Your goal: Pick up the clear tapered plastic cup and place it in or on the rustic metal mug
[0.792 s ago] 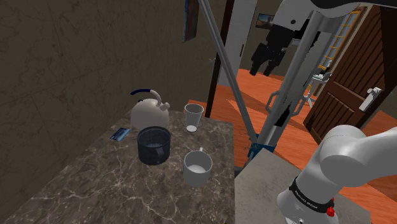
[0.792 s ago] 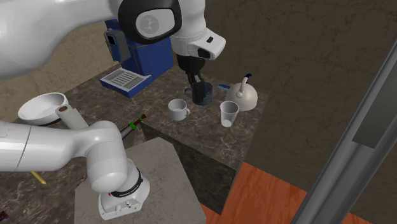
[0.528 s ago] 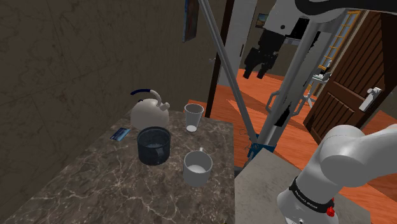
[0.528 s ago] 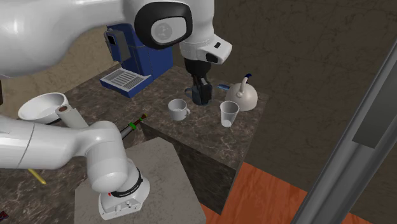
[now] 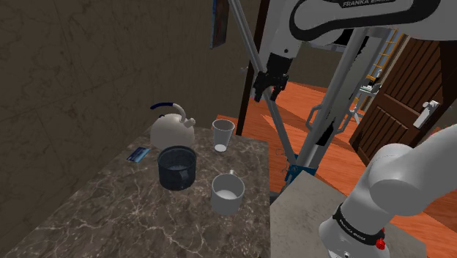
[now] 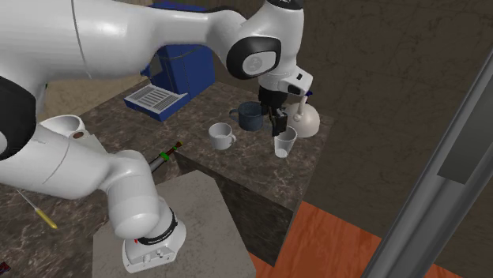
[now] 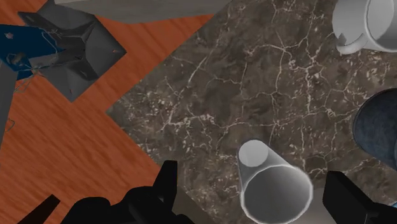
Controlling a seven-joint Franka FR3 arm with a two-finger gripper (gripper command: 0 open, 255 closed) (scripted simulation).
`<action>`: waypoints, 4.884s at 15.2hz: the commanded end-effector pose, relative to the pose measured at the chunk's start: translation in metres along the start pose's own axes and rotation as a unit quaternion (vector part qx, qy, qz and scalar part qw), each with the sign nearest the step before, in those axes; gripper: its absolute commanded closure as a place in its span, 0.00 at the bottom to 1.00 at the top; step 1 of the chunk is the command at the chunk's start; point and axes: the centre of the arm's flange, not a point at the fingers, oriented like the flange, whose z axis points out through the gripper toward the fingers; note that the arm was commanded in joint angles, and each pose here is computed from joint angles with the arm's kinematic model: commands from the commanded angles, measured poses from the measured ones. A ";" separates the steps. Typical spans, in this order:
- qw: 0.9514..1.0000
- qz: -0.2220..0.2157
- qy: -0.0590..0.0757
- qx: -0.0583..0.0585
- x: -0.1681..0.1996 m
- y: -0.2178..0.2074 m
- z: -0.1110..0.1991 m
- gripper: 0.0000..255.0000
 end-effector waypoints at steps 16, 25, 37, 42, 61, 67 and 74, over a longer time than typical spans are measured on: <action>0.998 -0.020 -0.053 -0.003 0.130 -0.024 0.157 0.00; 0.998 -0.020 -0.053 -0.003 0.127 -0.023 0.186 0.00; 0.998 -0.020 -0.053 -0.003 0.127 -0.023 0.186 1.00; 0.998 -0.020 -0.053 -0.003 0.128 -0.025 0.170 1.00; 0.998 -0.020 -0.053 -0.003 0.132 -0.036 0.071 1.00; 0.998 -0.020 -0.053 -0.003 0.133 -0.040 0.039 1.00; 0.998 -0.020 -0.053 -0.003 0.126 -0.067 0.015 1.00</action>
